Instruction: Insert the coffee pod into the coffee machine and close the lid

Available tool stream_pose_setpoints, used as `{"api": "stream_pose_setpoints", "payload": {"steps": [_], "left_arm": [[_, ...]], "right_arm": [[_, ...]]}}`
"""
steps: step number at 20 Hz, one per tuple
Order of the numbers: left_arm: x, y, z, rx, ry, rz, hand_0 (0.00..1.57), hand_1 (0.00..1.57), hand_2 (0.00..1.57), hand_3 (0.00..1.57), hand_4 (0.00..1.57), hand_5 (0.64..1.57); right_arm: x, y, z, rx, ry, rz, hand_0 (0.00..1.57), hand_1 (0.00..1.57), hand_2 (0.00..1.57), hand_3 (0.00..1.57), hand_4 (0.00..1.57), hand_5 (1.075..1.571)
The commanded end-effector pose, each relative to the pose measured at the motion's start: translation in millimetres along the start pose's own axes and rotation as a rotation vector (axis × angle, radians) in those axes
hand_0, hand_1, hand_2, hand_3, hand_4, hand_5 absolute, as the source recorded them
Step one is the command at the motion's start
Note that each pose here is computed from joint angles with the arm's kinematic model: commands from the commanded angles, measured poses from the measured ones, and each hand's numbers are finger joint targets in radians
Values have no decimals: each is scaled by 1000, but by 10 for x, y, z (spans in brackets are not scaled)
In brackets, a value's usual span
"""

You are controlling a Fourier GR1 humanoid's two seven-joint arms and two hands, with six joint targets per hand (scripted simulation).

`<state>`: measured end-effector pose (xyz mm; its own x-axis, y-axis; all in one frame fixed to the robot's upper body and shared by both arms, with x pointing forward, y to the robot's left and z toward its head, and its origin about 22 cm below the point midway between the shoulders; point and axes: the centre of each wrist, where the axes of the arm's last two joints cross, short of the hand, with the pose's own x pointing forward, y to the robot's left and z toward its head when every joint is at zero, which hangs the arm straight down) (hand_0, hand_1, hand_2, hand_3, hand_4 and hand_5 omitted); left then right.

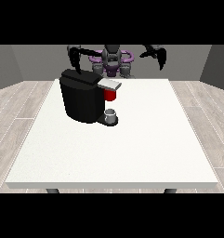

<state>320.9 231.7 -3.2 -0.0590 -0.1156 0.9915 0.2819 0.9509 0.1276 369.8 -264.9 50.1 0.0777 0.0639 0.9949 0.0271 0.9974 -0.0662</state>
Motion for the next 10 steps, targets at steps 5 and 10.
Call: {"api": "stream_pose_setpoints", "payload": {"steps": [5,10], "left_arm": [[181,21,215,41,-48,-7,0,0,0,0,360,1571],[212,88,268,87,-87,-19,0,0,0,0,376,1571]], "right_arm": [[-88,140,-54,66,-42,32,0,0,0,0,0,1571],[277,219,-228,114,-99,42,0,0,0,0,73,1571]]}}
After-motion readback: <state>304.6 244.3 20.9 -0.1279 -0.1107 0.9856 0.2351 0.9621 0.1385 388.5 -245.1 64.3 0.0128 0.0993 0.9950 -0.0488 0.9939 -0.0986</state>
